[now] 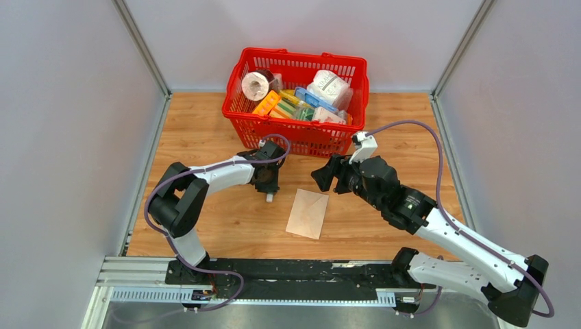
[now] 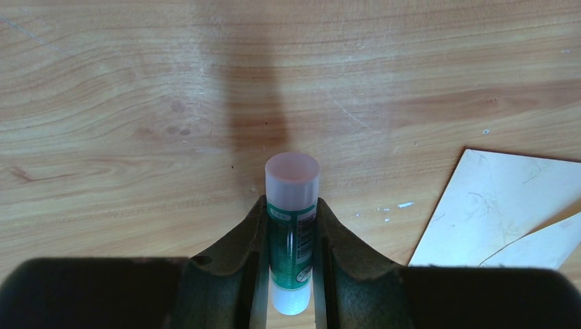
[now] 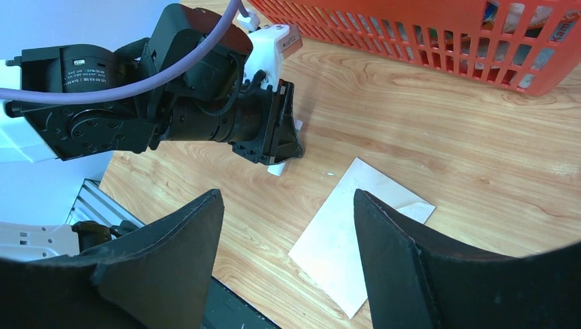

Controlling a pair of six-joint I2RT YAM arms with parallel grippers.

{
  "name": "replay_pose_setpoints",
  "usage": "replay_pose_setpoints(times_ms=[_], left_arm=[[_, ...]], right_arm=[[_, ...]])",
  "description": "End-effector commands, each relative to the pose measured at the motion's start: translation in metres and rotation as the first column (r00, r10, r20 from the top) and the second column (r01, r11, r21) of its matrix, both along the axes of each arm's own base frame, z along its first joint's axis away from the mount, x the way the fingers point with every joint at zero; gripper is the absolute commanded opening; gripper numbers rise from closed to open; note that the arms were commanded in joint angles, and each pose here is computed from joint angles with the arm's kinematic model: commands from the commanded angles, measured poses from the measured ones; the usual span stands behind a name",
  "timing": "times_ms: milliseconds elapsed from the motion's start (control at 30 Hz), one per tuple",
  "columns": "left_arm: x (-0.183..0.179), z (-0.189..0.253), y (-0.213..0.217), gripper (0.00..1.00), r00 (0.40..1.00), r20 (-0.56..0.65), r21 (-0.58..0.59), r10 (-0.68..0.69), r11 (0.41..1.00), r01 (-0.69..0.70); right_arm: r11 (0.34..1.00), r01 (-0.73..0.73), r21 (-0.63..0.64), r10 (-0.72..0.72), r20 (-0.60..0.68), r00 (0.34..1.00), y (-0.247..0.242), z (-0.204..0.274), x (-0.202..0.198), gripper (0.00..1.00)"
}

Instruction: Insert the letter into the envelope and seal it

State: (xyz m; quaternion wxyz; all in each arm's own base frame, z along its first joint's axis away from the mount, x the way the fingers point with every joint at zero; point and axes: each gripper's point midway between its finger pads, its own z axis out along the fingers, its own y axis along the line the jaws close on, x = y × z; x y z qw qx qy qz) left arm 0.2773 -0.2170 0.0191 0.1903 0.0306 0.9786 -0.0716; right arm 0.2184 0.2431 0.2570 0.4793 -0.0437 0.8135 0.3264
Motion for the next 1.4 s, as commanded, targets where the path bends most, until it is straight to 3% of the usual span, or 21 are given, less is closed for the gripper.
replay_pose_setpoints(times_ms=[0, 300, 800, 1167, 1300, 1367], left_arm=[[0.006, -0.001, 0.001, 0.3, 1.0, 0.018, 0.005, -0.003, 1.0, 0.003], [0.003, -0.01, 0.001, 0.45, 1.0, 0.01, 0.008, -0.006, 1.0, 0.006], [0.01, 0.004, -0.008, 0.46, 0.998, 0.044, -0.029, -0.046, 0.998, 0.048], [0.025, 0.074, -0.02, 0.5, 0.976, 0.189, -0.09, -0.111, 0.987, 0.129], [0.016, 0.105, -0.019, 0.6, 0.963, 0.237, -0.139, -0.126, 0.977, 0.162], [0.007, 0.126, -0.018, 0.7, 0.95, 0.284, -0.182, -0.131, 0.965, 0.188]], right_arm=[[1.0, 0.013, 0.016, -0.014, 0.031, 0.999, -0.003, 0.01, 0.002, 0.73], [1.0, 0.011, 0.018, -0.011, 0.023, 1.0, -0.001, 0.007, 0.003, 0.73], [1.0, 0.017, 0.013, -0.017, 0.028, 0.999, -0.002, 0.009, 0.004, 0.73], [0.998, 0.063, -0.023, -0.062, 0.044, 0.997, -0.009, 0.022, 0.011, 0.74], [0.997, 0.071, -0.021, -0.07, 0.047, 0.996, -0.012, 0.03, 0.011, 0.77], [0.996, 0.079, -0.028, -0.078, 0.046, 0.996, -0.014, 0.033, 0.011, 0.8]])
